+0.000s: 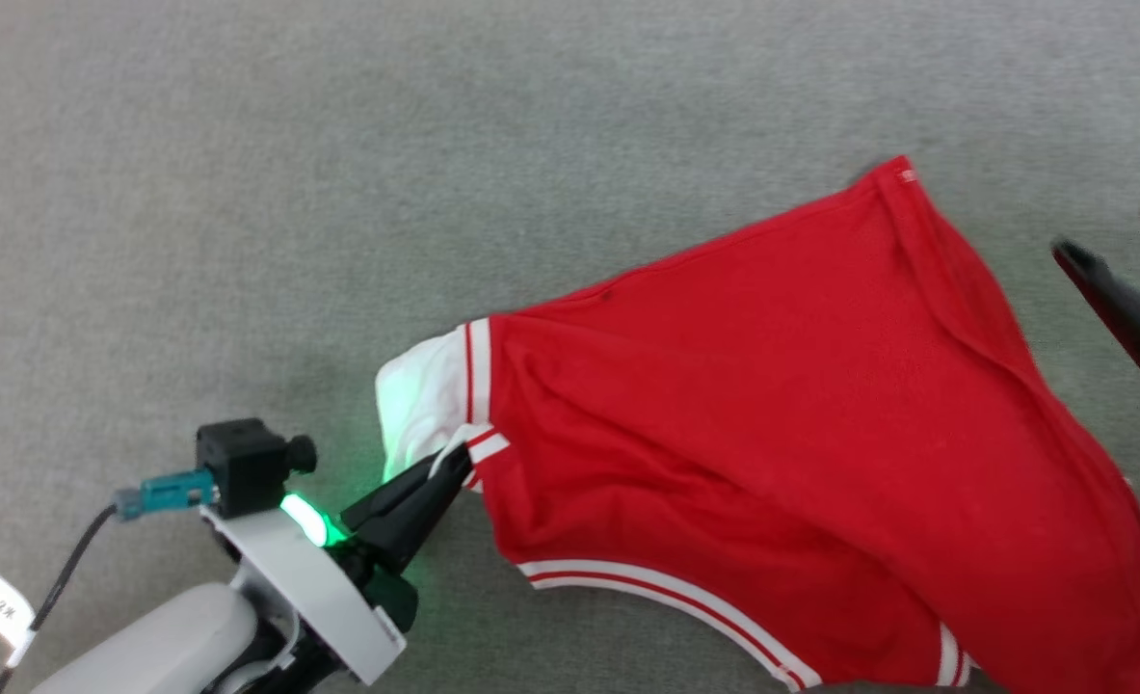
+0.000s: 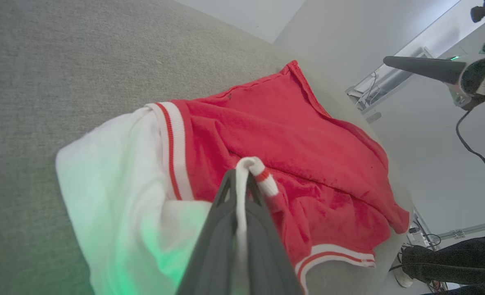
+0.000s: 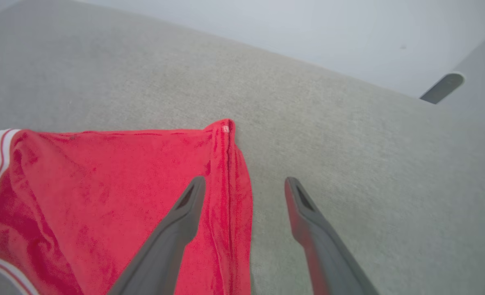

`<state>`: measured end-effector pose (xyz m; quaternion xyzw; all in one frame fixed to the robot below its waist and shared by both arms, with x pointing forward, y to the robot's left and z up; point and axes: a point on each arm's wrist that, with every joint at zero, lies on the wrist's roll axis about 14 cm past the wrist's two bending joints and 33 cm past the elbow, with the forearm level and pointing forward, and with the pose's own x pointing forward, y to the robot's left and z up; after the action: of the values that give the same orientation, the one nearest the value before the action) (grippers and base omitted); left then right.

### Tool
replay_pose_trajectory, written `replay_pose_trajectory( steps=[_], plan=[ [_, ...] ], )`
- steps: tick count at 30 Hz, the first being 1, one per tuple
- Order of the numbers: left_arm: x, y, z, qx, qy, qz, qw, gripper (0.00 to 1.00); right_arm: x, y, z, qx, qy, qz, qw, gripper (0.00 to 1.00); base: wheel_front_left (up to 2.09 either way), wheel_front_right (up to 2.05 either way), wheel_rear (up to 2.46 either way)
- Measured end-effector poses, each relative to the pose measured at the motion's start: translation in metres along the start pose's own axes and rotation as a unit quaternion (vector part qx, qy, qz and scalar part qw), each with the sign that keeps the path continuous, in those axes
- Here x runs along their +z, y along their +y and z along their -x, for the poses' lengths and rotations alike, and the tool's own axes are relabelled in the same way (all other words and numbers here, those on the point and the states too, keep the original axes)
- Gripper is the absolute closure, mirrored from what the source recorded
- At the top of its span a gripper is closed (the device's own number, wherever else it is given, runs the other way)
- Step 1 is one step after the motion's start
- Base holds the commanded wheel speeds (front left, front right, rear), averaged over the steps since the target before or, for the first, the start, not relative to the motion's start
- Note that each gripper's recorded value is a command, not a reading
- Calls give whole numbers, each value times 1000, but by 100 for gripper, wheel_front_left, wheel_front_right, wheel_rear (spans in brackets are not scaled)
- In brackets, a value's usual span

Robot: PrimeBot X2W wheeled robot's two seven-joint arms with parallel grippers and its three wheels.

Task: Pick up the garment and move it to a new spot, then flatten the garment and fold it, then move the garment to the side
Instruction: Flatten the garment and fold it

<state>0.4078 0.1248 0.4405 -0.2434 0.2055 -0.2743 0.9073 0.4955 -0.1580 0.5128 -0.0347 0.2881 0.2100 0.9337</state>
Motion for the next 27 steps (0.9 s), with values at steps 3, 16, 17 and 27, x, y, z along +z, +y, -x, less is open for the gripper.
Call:
replay_pose_trajectory(
  steps=[3,16,17,27],
  plan=[
    [1,0,-2,0,-3,1,1000,100,3,1,-37,5,14,12,1000,0,0,0,0],
    [-6,17,-1,31,-4,19,999,100,-57,21,-129,53,174,54,982,0,0,0,0],
    [-6,18,0,34,-4,19,999,100,-59,22,-131,56,177,56,981,0,0,0,0],
    [14,22,5,46,-33,2,998,100,-26,21,-137,57,80,-5,995,100,0,0,0]
  ],
)
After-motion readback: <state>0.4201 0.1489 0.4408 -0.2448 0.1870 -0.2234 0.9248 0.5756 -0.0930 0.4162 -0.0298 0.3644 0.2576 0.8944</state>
